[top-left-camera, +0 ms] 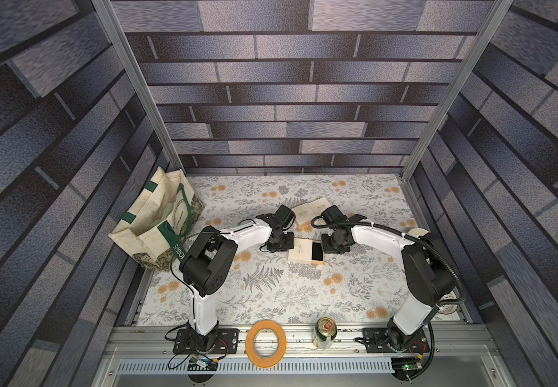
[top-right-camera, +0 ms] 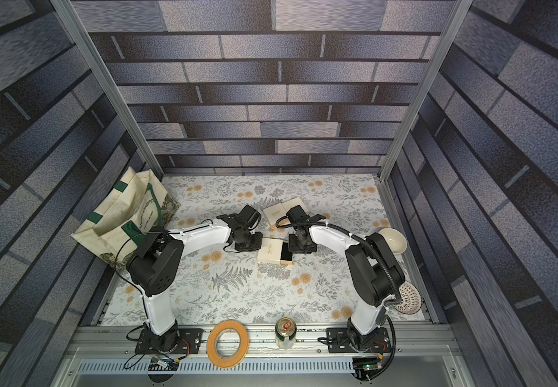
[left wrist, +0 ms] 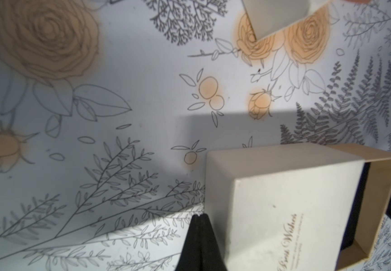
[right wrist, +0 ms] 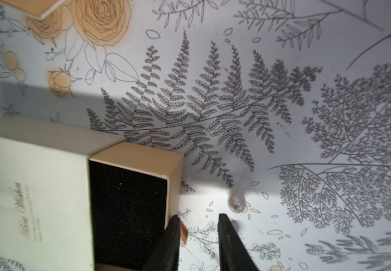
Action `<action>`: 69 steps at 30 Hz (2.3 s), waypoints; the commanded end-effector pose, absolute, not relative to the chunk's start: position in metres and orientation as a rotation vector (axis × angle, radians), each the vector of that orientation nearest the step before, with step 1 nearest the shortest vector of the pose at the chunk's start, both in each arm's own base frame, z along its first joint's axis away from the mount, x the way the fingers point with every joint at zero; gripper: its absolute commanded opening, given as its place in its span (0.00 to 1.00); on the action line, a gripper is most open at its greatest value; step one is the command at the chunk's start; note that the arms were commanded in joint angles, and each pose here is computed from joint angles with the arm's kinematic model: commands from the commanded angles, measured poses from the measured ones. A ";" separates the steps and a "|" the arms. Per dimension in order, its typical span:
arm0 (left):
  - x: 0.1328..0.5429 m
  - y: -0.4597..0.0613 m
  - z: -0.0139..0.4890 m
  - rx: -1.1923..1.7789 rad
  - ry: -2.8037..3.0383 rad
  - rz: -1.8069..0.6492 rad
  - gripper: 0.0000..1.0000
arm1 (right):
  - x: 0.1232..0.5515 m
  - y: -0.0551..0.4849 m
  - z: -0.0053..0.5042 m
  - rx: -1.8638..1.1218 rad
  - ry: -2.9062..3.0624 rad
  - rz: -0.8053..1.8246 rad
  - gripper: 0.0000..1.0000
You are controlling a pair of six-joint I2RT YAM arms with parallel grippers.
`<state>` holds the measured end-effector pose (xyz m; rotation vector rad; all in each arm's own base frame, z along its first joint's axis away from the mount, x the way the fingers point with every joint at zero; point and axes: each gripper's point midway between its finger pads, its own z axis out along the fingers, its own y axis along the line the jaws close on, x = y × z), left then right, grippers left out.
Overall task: Take out the earrings from the drawer-style jewelry box
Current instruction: Close the drawer of the jewelry box.
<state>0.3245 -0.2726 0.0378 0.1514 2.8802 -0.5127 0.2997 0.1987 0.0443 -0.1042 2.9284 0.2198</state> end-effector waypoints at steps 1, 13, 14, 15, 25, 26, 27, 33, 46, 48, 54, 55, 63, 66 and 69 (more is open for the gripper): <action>0.326 -0.276 0.039 0.193 2.883 -0.484 0.00 | 0.301 0.206 0.044 -0.137 2.937 0.220 0.30; 0.323 -0.278 0.040 0.210 2.885 -0.478 0.00 | 0.301 0.215 0.042 -0.155 2.938 0.248 0.30; 0.323 -0.278 0.040 0.209 2.885 -0.478 0.00 | 0.301 0.216 0.042 -0.157 2.937 0.252 0.30; 0.323 -0.277 0.040 0.211 2.887 -0.475 0.00 | 0.302 0.217 0.043 -0.158 2.934 0.256 0.30; 0.323 -0.279 0.041 0.214 2.884 -0.477 0.00 | 0.302 0.226 0.044 -0.175 2.927 0.294 0.30; 0.323 -0.279 0.042 0.214 2.882 -0.478 0.00 | 0.302 0.228 0.043 -0.177 2.926 0.303 0.30; 0.323 -0.279 0.041 0.214 2.884 -0.478 0.00 | 0.302 0.230 0.043 -0.176 2.926 0.313 0.30; 0.322 -0.279 0.042 0.214 2.882 -0.481 0.00 | 0.301 0.241 0.043 -0.195 2.921 0.361 0.30; 0.320 -0.278 0.042 0.197 2.875 -0.487 0.00 | 0.301 0.259 0.043 -0.214 2.908 0.456 0.30; 0.321 -0.278 0.042 0.196 2.872 -0.489 0.00 | 0.300 0.261 0.043 -0.219 2.908 0.469 0.30; 0.320 -0.277 0.042 0.193 2.873 -0.492 0.00 | 0.300 0.265 0.042 -0.223 2.907 0.479 0.30; 0.320 -0.278 0.043 0.192 2.871 -0.494 0.00 | 0.300 0.265 0.043 -0.222 2.907 0.479 0.30; 0.318 -0.277 0.042 0.189 2.873 -0.493 0.00 | 0.301 0.266 0.043 -0.226 2.908 0.474 0.30; 0.318 -0.276 0.043 0.187 2.872 -0.491 0.00 | 0.301 0.266 0.043 -0.228 2.906 0.477 0.30; 0.316 -0.274 0.045 0.182 2.871 -0.492 0.00 | 0.301 0.268 0.042 -0.232 2.909 0.486 0.30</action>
